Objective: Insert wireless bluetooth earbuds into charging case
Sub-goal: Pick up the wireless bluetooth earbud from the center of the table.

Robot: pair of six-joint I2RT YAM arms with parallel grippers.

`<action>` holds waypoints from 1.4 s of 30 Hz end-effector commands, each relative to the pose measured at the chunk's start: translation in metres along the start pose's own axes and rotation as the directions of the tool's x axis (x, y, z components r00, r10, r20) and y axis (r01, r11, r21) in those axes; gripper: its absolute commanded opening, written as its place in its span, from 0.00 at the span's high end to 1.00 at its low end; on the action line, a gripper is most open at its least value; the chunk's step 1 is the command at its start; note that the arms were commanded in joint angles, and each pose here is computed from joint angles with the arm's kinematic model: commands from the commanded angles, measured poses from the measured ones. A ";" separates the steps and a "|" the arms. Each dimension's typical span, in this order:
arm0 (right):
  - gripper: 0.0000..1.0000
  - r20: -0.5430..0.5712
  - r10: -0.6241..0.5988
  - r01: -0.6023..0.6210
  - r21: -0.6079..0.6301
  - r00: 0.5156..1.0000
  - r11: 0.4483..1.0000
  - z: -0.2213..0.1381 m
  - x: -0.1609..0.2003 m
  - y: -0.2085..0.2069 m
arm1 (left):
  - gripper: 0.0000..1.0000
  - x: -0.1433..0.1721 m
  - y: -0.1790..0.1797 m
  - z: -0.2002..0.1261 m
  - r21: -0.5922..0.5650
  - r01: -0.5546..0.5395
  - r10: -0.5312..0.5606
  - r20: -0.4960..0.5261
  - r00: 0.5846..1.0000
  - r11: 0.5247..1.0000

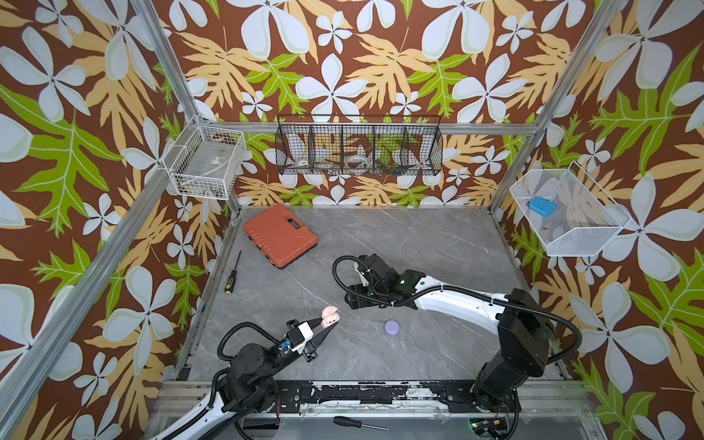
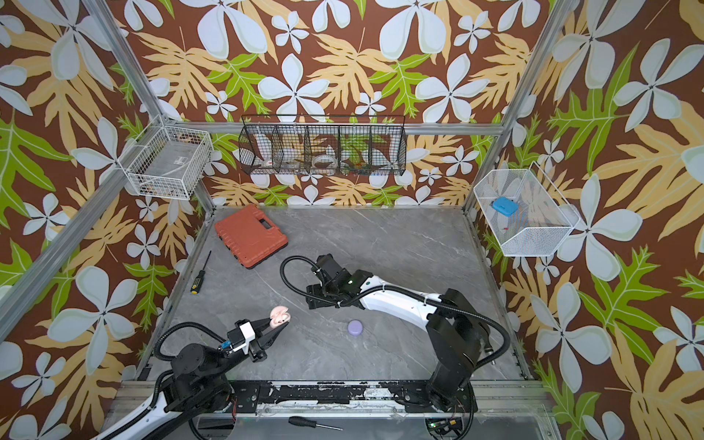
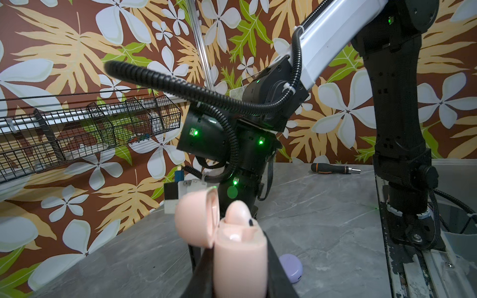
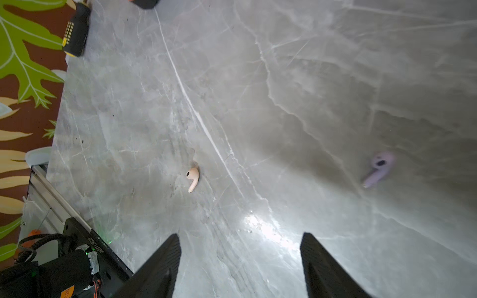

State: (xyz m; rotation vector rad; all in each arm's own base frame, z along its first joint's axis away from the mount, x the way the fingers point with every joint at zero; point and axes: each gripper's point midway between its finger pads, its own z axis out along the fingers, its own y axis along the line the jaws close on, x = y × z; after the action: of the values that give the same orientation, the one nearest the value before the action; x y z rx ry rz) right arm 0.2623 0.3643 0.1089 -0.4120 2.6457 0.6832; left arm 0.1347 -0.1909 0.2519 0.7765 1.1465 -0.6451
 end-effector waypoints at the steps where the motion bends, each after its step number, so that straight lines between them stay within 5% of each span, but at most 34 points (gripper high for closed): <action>1: 0.33 -0.023 -0.024 0.024 0.001 0.999 1.000 0.016 0.000 0.009 | 1.00 -0.027 0.006 -0.009 -0.032 -0.028 0.032 0.117 0.993 0.999; 11: 0.50 -0.109 -0.102 0.100 -0.021 0.989 0.995 0.058 0.018 0.027 | 1.00 -0.026 0.010 -0.009 -0.054 -0.037 0.043 0.116 0.992 0.998; 42: 0.68 -0.125 -0.226 0.229 0.012 0.966 0.973 0.100 0.026 0.044 | 1.00 -0.023 0.009 -0.009 -0.048 -0.060 0.064 0.097 0.993 0.997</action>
State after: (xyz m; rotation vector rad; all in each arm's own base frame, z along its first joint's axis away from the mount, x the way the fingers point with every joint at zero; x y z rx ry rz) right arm 0.2488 0.4464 0.0340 -0.7363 2.6776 0.5989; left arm 0.1390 -0.1889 0.2491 0.7850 1.1396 -0.5961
